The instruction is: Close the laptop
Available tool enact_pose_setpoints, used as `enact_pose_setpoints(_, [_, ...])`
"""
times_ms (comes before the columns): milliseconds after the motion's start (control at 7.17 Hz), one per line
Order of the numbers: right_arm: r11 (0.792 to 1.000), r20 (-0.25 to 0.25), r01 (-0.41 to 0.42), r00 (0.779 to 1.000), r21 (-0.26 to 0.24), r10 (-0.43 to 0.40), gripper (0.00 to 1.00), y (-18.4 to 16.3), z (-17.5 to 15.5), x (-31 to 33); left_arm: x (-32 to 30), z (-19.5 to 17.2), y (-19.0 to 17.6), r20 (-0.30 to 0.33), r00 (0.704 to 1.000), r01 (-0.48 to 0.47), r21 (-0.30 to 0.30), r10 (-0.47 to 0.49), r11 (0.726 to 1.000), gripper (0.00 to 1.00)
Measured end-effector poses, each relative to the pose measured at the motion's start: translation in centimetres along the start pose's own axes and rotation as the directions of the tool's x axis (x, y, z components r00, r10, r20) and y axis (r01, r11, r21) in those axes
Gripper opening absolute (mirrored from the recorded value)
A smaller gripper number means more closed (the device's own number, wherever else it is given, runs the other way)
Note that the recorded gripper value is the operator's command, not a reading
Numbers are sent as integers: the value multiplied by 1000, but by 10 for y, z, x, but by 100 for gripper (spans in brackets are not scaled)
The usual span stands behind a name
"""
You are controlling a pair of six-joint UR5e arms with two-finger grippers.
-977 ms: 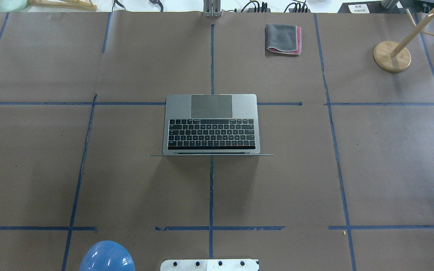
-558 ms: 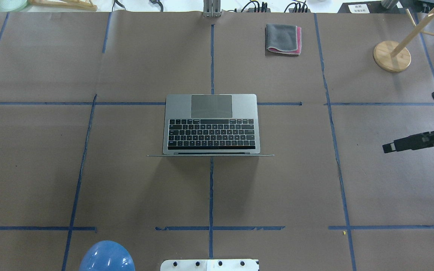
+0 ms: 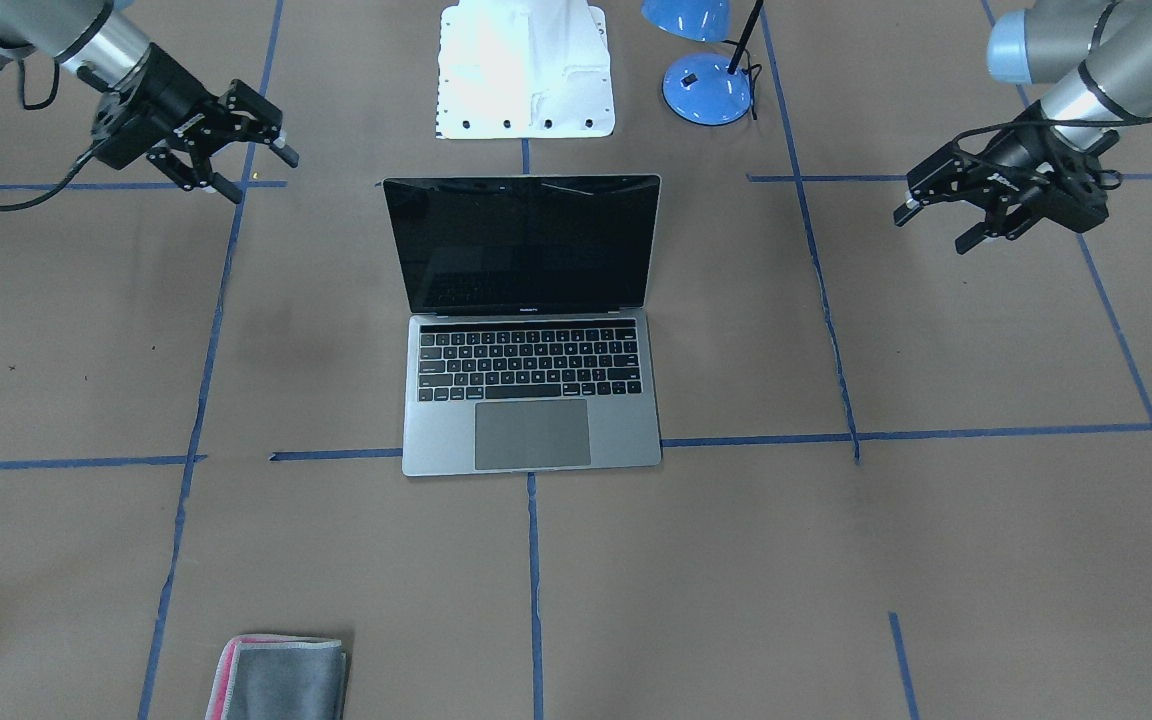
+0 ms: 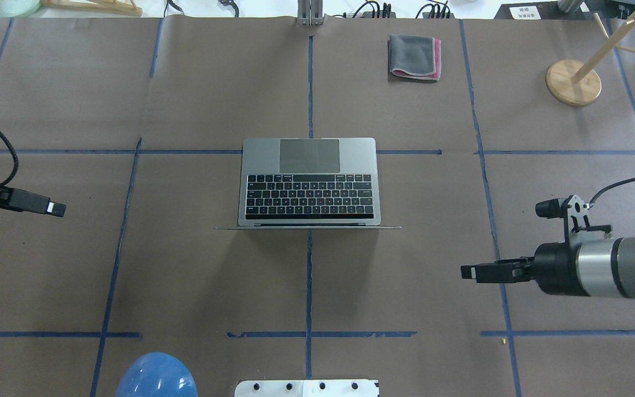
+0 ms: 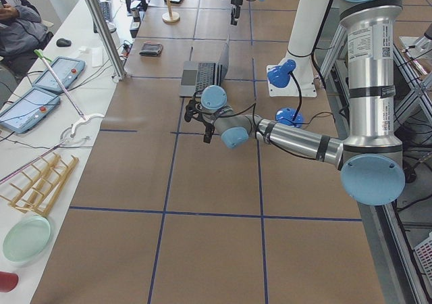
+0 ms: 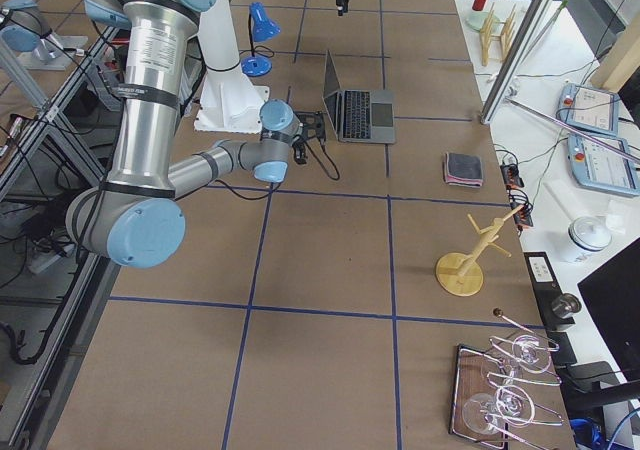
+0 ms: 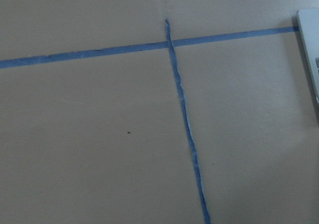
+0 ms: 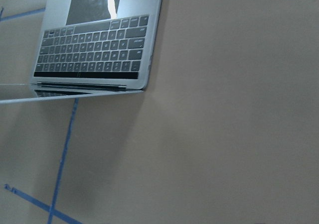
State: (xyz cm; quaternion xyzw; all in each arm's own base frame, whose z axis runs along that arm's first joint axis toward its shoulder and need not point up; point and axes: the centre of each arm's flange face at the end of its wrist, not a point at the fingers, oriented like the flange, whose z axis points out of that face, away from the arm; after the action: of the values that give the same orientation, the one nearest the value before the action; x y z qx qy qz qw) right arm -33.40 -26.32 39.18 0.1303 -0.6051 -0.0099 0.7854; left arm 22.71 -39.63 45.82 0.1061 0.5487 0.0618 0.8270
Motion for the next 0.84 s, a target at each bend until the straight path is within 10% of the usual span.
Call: enact_pose_setpoints(837, [982, 137, -75, 989, 172, 52, 47, 31, 43, -97, 160, 104, 41, -127, 992, 0, 60, 7, 998, 97])
